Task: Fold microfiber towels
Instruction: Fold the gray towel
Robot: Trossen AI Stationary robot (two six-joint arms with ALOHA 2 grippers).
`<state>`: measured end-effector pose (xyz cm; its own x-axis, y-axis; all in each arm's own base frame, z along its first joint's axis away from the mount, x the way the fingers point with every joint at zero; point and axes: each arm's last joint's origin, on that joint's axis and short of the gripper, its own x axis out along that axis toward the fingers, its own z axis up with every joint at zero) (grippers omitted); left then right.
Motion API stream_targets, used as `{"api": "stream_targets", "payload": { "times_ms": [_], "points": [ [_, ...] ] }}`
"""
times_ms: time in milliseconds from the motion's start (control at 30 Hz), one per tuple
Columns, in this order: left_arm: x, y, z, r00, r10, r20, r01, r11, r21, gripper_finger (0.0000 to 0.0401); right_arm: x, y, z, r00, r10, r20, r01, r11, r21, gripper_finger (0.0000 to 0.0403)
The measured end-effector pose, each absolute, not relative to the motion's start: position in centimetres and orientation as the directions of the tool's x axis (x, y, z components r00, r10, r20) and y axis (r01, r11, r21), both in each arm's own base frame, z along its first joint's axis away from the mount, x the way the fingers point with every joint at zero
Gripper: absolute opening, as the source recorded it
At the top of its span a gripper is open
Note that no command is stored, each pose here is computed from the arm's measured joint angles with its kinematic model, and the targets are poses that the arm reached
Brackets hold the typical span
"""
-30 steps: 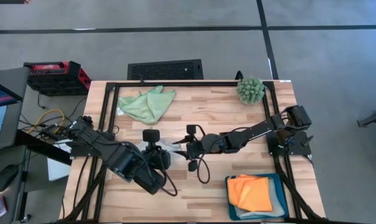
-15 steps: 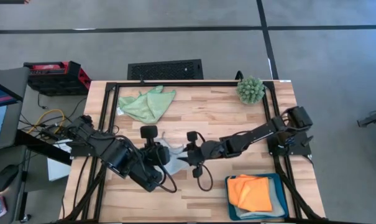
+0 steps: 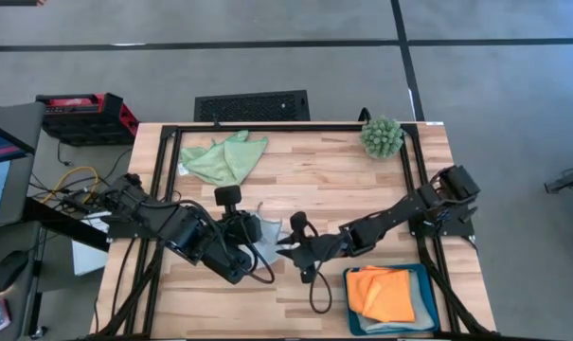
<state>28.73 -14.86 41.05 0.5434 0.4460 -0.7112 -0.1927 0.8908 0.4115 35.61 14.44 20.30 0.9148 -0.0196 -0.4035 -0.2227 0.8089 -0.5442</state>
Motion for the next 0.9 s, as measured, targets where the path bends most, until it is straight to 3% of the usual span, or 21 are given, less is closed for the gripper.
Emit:
{"api": "stream_targets", "payload": {
  "times_ms": [433,800,900],
  "points": [
    [28.7,-14.9,41.0,0.543,0.446,-0.711,-0.187,0.890,0.415,0.0000,35.0,16.0,20.3,0.915,0.020,-0.402,-0.274,0.764,-0.584,0.0128],
    [28.9,-15.0,41.0,0.551,0.415,-0.724,-0.180,0.906,0.383,0.0000,37.3,10.7,20.8,0.933,-0.102,-0.344,-0.100,0.847,-0.522,0.0126],
    [28.9,-15.0,41.0,0.551,0.415,-0.724,-0.180,0.906,0.383,0.0000,37.5,10.0,20.9,0.937,-0.046,-0.347,-0.140,0.859,-0.492,0.0126]
  ]
}}
